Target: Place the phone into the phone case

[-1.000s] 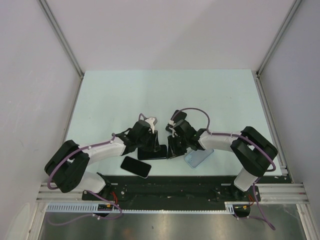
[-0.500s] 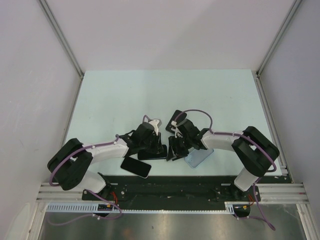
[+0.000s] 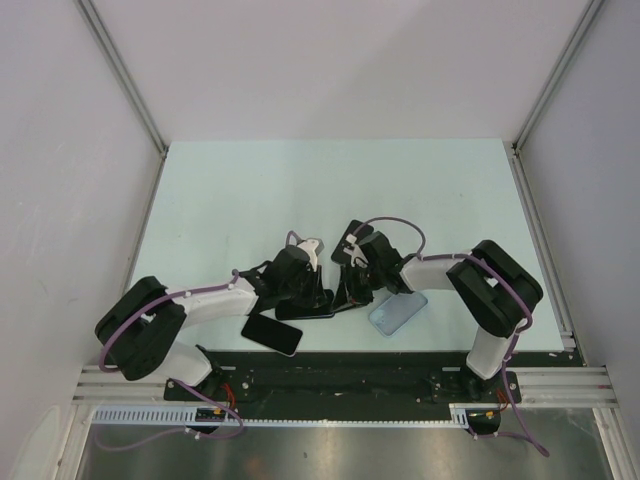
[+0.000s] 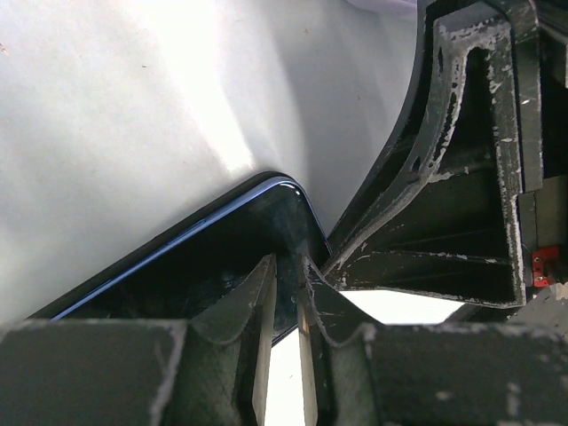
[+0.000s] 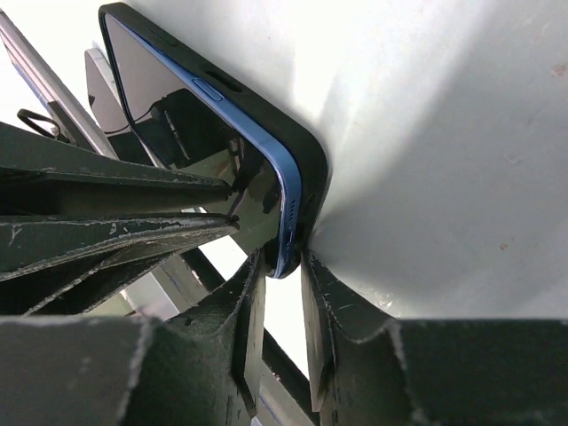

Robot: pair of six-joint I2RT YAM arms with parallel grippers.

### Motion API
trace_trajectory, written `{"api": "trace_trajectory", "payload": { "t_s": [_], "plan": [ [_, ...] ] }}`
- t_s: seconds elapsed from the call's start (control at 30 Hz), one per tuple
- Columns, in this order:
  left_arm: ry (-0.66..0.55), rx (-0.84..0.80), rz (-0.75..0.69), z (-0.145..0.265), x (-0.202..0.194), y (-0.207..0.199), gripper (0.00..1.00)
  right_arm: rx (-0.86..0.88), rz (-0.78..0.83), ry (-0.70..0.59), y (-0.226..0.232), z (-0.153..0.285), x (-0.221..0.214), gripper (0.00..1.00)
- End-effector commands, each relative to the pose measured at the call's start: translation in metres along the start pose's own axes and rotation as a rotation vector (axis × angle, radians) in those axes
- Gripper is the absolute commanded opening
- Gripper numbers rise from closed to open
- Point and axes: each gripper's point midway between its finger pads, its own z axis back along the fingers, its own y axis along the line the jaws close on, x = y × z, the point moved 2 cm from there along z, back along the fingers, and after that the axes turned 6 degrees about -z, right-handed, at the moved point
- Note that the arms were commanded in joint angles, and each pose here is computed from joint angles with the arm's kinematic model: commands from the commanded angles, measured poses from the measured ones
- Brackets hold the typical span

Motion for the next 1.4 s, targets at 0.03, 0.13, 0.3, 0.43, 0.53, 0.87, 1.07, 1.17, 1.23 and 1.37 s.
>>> {"api": "trace_trajectory", "payload": {
  "t_s": [0.03,0.13,0.3,0.43,0.53,0.87,1.07,1.17,1.23,1.37],
  "plan": [
    [0.155,0.135,0.018,0.002,-0.046,0.029,0.22,-0.249,-0.036,0.011,-0.06,-0.01,-0.015,0.23],
    [0.174,0.148,0.026,0.004,-0.049,0.031,0.21,-0.323,-0.03,0.007,-0.071,-0.008,-0.018,0.2],
    [0.214,0.179,0.025,0.006,-0.055,0.035,0.22,-0.464,0.018,-0.035,-0.081,-0.001,-0.011,0.17],
    [0.251,0.206,0.02,0.006,-0.06,0.039,0.21,-0.612,0.059,-0.007,-0.095,0.003,-0.016,0.15],
    [0.29,0.225,0.006,0.005,-0.065,0.04,0.19,-0.688,0.091,-0.013,-0.101,0.001,-0.017,0.15],
    [0.322,0.246,-0.008,0.003,-0.068,0.036,0.18,-0.944,0.252,-0.039,-0.11,0.001,-0.017,0.16],
    [0.296,0.288,-0.017,0.006,-0.064,0.043,0.18,-0.701,0.267,-0.108,-0.055,-0.002,-0.006,0.38],
    [0.29,0.298,-0.019,0.008,-0.064,0.044,0.17,-0.555,0.264,-0.155,-0.026,0.001,0.004,0.47],
    [0.29,0.3,-0.019,0.009,-0.065,0.045,0.17,-0.491,0.257,-0.186,-0.014,0.009,0.011,0.52],
    [0.285,0.301,-0.026,0.01,-0.064,0.046,0.17,-0.253,0.208,-0.162,0.008,0.015,0.017,0.54]
  ]
}}
